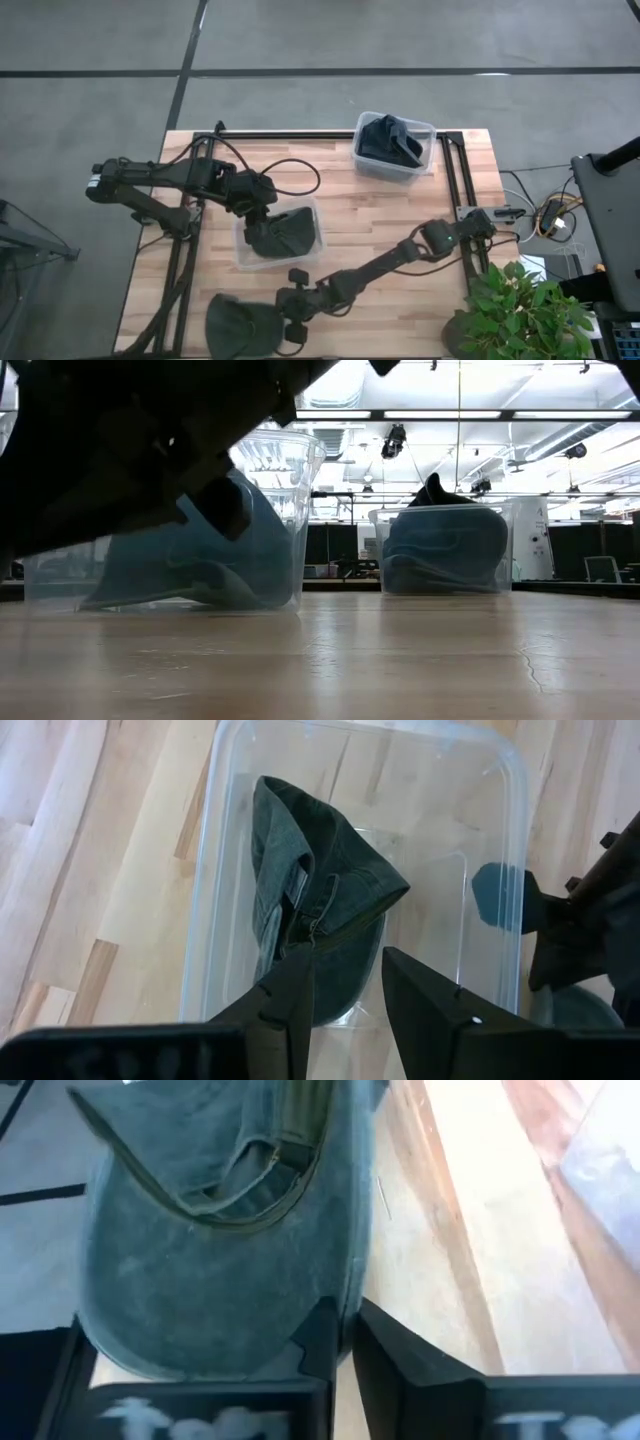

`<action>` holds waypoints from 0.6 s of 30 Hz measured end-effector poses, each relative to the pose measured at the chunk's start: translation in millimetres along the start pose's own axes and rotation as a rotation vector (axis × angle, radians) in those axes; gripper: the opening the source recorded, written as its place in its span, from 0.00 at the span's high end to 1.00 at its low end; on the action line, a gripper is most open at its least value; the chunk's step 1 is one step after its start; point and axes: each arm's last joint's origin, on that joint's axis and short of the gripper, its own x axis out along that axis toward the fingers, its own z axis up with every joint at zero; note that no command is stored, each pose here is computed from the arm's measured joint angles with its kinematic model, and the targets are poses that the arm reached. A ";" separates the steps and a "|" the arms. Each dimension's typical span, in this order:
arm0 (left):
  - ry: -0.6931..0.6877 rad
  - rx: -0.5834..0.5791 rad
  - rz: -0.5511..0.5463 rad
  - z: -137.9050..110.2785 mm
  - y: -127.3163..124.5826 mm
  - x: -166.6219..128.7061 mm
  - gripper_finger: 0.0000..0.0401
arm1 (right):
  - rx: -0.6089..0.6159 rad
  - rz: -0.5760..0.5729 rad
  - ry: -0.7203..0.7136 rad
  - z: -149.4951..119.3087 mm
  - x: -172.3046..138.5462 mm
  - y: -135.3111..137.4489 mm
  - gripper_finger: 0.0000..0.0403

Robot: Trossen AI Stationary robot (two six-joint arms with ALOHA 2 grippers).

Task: Pick & Place hat
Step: Put the green cap into the bottom transparent bin

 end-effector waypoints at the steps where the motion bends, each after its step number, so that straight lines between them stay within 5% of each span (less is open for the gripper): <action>1: 0.000 0.000 0.000 0.0 0.0 0.0 0.72 | 0.000 0.001 -0.001 0.7 -1.0 0.4 0.96; 18: -0.001 0.005 0.003 0.1 0.1 -0.1 0.72 | -0.117 0.038 0.059 31.3 -77.1 23.7 0.98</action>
